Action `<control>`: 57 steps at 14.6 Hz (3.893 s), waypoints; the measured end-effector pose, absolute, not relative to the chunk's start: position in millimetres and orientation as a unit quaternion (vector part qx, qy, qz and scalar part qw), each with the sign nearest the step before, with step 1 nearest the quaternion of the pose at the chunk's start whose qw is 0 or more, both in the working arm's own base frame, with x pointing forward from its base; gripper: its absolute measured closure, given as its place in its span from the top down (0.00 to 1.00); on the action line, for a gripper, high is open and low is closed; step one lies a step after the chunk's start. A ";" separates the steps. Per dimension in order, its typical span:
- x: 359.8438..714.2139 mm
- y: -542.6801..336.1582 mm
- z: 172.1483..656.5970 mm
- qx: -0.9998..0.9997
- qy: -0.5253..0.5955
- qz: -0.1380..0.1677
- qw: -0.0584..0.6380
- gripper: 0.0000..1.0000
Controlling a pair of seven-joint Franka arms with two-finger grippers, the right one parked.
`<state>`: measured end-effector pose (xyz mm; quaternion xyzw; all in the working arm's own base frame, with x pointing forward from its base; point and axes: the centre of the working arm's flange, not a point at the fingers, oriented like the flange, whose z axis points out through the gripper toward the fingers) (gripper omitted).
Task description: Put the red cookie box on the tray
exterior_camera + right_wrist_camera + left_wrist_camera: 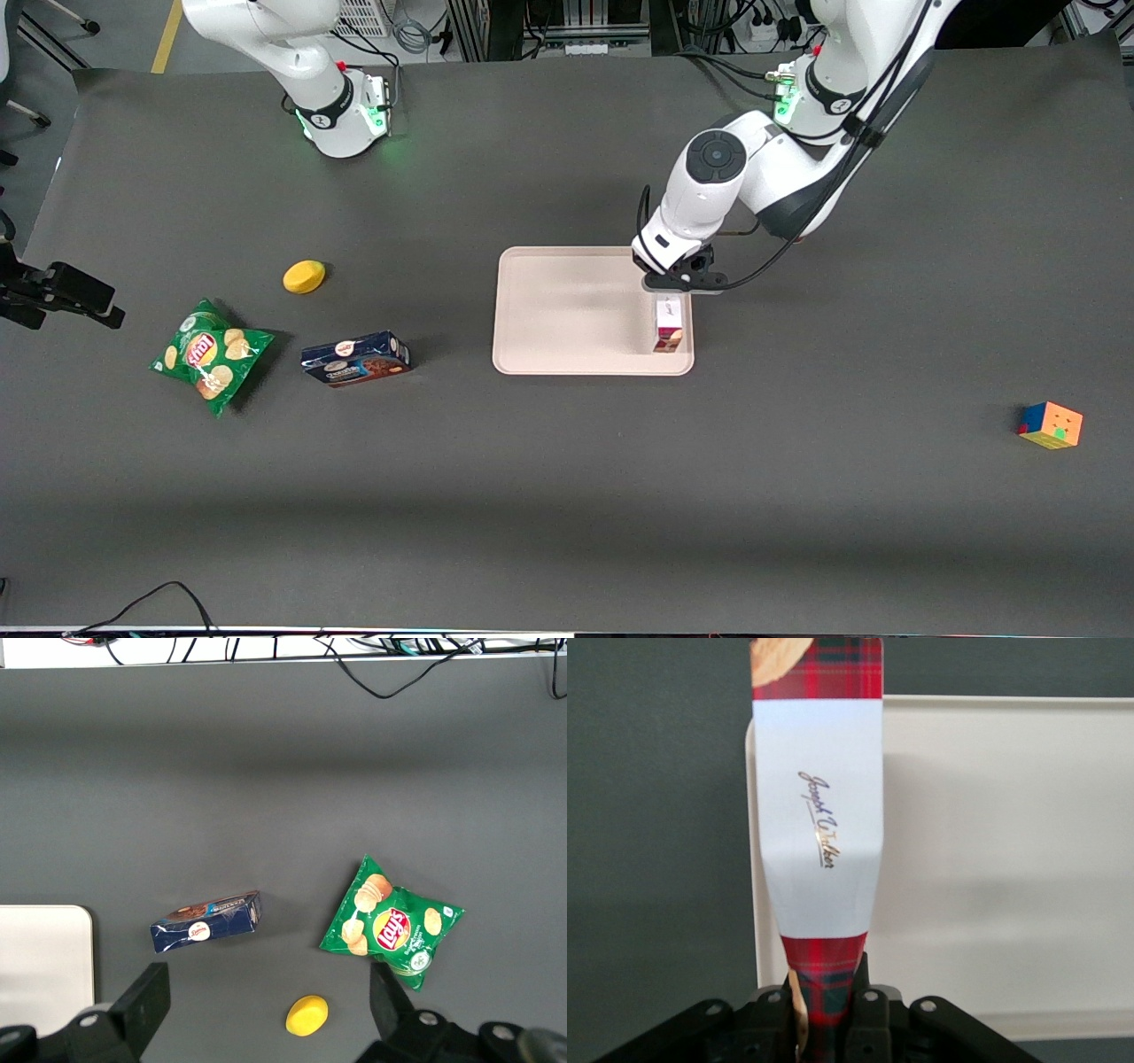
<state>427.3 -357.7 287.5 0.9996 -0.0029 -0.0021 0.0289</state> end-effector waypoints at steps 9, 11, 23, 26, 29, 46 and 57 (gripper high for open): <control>425.7 -354.0 236.6 1.000 0.007 -0.001 0.013 0.22; 425.3 -354.1 235.5 1.000 0.005 0.003 0.011 0.25; 438.5 -357.2 240.7 1.000 0.019 0.008 0.018 1.00; 461.0 -360.0 265.7 1.000 0.023 0.013 -0.013 1.00; 480.7 -380.1 321.5 0.999 0.004 0.023 -0.031 1.00; 539.7 -138.7 614.4 0.987 -0.151 -0.040 -0.043 1.00; 533.9 -79.1 560.5 0.994 -0.100 -0.038 -0.017 1.00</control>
